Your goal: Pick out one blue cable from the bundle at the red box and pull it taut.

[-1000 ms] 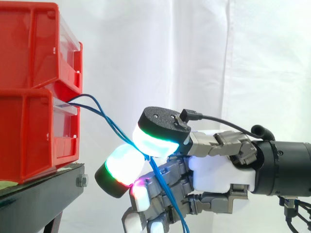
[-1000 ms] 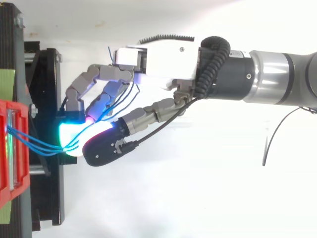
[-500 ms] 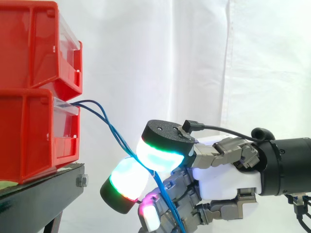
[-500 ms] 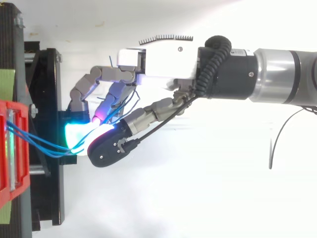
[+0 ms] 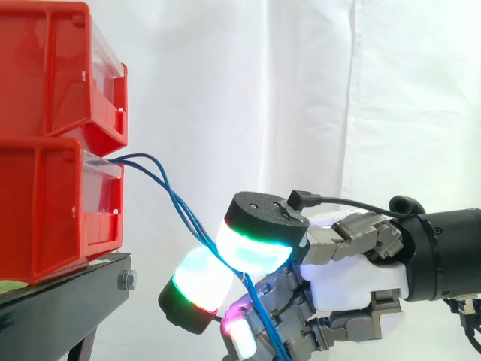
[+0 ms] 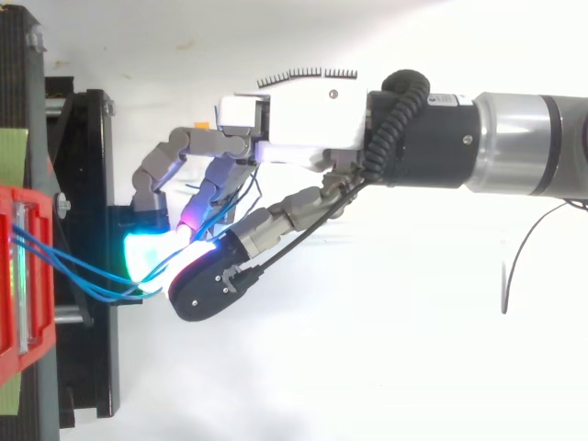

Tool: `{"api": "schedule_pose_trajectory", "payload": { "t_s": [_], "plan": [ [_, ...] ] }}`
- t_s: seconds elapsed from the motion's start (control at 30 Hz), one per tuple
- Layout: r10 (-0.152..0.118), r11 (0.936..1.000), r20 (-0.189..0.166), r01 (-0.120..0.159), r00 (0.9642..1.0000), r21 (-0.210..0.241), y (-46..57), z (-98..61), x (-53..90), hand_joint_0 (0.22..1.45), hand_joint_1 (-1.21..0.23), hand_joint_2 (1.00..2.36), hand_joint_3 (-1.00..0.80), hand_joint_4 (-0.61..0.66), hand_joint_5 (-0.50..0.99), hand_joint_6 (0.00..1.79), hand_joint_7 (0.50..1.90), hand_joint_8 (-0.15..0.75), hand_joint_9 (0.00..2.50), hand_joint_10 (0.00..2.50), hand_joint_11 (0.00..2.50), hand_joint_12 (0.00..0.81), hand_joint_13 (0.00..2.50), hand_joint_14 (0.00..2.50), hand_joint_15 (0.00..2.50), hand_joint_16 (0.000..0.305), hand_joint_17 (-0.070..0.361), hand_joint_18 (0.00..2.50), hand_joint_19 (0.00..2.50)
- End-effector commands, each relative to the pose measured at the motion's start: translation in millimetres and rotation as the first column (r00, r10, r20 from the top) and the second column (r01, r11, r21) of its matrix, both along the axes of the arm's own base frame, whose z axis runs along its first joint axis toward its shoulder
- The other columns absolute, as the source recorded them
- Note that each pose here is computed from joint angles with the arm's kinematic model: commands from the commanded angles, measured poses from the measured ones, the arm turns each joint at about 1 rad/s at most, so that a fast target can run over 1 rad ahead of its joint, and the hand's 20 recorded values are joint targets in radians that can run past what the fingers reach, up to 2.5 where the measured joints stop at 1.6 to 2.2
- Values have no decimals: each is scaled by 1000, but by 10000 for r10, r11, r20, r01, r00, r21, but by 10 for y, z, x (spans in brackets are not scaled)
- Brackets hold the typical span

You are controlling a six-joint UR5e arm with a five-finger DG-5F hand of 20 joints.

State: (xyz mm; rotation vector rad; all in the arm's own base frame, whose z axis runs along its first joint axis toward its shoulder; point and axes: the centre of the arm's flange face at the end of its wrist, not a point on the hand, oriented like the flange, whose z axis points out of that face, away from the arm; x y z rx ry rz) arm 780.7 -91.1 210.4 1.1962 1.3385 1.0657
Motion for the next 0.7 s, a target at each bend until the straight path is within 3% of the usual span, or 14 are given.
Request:
{"api": "schedule_pose_trajectory", "payload": {
  "t_s": [0.0,0.2,0.43,0.67],
  "plan": [
    [-5,10000,-220,4,9998,-12,-6,1,-18,712,-855,1000,-500,-223,-148,963,910,210,1050,23,616,269,907,22,554,38,85,845,730],
    [-34,10000,-220,33,9998,-29,-21,85,-40,702,-869,1000,-500,-216,-144,960,919,208,1054,23,633,269,915,24,560,38,85,848,733],
    [-106,9999,-480,101,9988,-103,-33,272,-124,685,-878,1000,-500,-185,-138,956,917,207,1058,22,627,267,914,23,569,37,84,847,742],
    [-207,9998,-859,201,9961,-76,-35,246,-171,652,-904,1000,-500,-140,-132,949,899,210,1066,22,634,268,911,25,573,38,85,847,738]
  ]
}}
